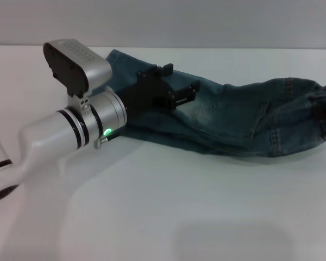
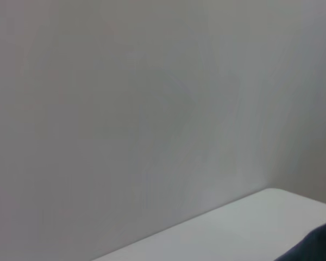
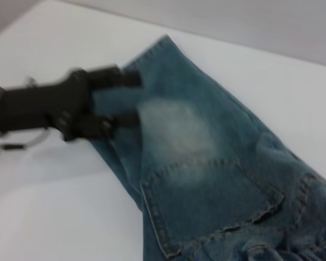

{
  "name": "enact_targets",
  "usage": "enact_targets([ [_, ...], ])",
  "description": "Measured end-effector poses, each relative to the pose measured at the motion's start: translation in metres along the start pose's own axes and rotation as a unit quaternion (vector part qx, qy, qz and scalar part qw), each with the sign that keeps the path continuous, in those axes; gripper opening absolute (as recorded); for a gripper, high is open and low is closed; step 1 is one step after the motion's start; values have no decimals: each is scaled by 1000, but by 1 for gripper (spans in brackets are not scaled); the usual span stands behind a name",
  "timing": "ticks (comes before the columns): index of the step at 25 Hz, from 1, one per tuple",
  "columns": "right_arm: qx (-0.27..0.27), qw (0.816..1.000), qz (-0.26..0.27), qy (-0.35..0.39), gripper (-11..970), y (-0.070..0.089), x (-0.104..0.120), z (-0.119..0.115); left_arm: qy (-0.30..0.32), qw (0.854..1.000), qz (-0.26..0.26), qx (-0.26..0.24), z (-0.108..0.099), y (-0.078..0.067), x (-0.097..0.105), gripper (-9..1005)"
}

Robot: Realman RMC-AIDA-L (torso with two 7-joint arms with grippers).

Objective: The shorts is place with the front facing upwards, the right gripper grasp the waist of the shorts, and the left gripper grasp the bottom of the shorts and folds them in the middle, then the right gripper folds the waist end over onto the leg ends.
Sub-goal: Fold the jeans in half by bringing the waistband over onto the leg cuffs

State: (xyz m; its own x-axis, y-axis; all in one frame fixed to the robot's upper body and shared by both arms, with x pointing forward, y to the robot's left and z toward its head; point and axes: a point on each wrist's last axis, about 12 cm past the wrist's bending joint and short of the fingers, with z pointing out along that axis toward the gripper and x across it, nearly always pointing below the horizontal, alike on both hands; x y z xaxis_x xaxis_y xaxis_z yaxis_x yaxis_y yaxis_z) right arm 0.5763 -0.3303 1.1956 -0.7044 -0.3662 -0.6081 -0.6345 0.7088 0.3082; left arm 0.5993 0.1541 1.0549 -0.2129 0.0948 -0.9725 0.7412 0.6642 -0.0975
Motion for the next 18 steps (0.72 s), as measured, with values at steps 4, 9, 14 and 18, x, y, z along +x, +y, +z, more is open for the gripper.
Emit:
enact_targets([
  [4,-20,1000,-3,-21,49,5,-1,-13,10,1000,16,2,2,-9,7,811],
  [9,-42,998,-12,-36,49,10,-4,-26,25,999,37,4,0,-24,21,811],
  [14,-46,997,-24,-48,47,15,-9,-36,38,999,36,0,-3,-30,30,811],
  [18,-44,997,-27,-58,46,15,-14,-41,38,999,27,10,-4,-39,34,811],
])
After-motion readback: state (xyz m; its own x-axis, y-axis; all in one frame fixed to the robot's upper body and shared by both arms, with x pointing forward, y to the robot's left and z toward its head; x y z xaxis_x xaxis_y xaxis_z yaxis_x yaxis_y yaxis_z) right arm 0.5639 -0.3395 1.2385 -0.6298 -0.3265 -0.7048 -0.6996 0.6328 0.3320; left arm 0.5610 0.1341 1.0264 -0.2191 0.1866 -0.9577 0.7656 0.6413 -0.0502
